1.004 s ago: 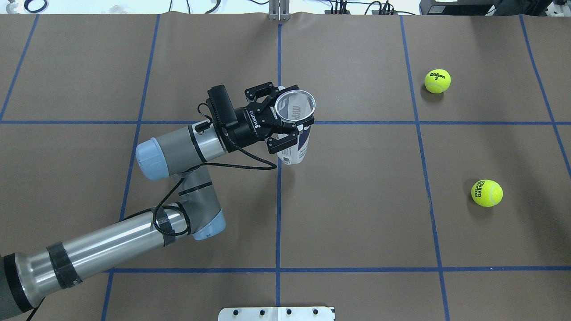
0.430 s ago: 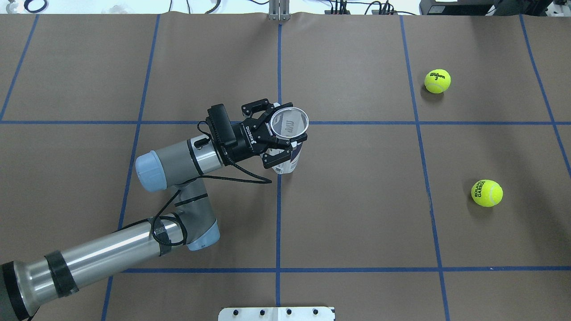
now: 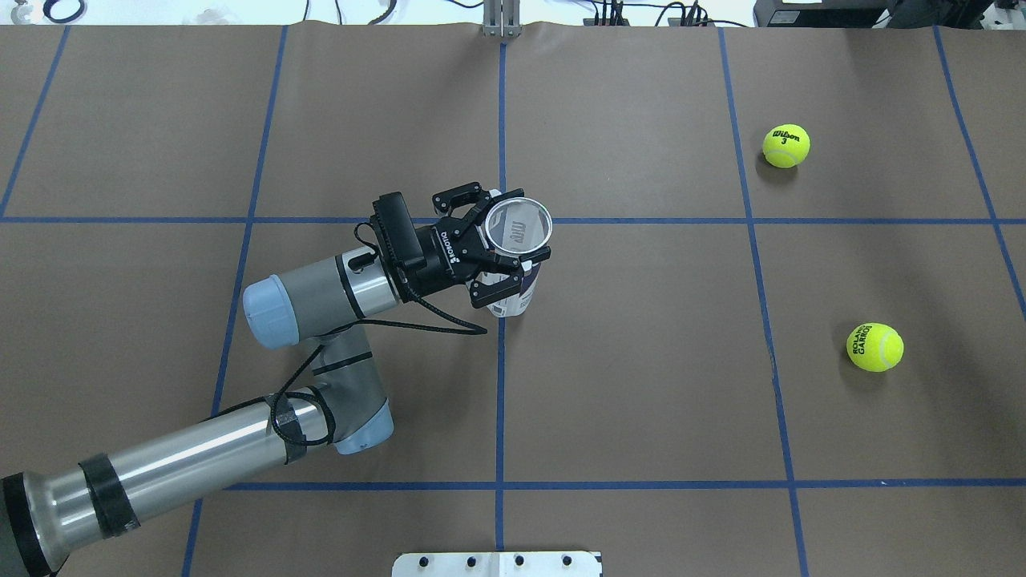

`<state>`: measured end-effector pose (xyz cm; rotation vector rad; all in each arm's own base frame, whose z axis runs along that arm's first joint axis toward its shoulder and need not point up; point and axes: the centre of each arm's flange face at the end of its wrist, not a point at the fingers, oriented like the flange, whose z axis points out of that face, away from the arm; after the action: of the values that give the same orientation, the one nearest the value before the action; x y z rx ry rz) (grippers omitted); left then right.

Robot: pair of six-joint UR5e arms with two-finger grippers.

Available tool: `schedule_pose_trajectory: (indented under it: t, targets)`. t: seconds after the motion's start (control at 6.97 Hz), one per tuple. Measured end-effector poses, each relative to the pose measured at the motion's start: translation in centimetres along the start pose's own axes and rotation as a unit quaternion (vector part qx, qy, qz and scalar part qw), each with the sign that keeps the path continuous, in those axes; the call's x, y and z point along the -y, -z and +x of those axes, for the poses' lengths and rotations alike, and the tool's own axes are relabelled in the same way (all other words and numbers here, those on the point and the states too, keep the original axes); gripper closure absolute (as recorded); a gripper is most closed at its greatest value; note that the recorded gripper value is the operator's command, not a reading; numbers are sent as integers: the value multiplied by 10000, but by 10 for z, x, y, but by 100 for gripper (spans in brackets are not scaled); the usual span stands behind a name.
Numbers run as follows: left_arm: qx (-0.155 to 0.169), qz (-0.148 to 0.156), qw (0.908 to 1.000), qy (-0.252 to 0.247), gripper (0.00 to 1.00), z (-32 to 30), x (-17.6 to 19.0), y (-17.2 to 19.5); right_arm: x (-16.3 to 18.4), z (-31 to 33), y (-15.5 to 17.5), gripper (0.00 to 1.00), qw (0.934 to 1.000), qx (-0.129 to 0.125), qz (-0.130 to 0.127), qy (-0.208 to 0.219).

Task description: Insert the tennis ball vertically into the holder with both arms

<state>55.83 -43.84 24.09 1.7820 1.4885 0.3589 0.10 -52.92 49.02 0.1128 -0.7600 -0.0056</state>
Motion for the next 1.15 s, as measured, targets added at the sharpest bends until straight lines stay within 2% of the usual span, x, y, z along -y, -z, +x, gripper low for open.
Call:
schedule_pose_trajectory:
  t: [0.29, 0.57, 0.86, 1.0, 1.15]
  targets:
    - [-6, 15, 10000, 3, 16, 1, 1, 0, -13, -59, -5, 0, 9991, 96, -57, -411]
    - [-11, 15, 10000, 6, 16, 1, 1, 0, -42, -116, -14, 0, 9976, 142, -181, -652]
    - [-17, 29, 10000, 10, 16, 2, 2, -1, -80, -166, -26, 0, 9972, -35, -217, -716]
    - [-19, 34, 10000, 14, 16, 2, 3, -1, -100, -175, -41, 0, 9978, -116, -149, -643]
    - [-21, 41, 10000, 16, 15, 3, 3, -1, -124, -169, -58, 0, 9985, -64, -34, -542]
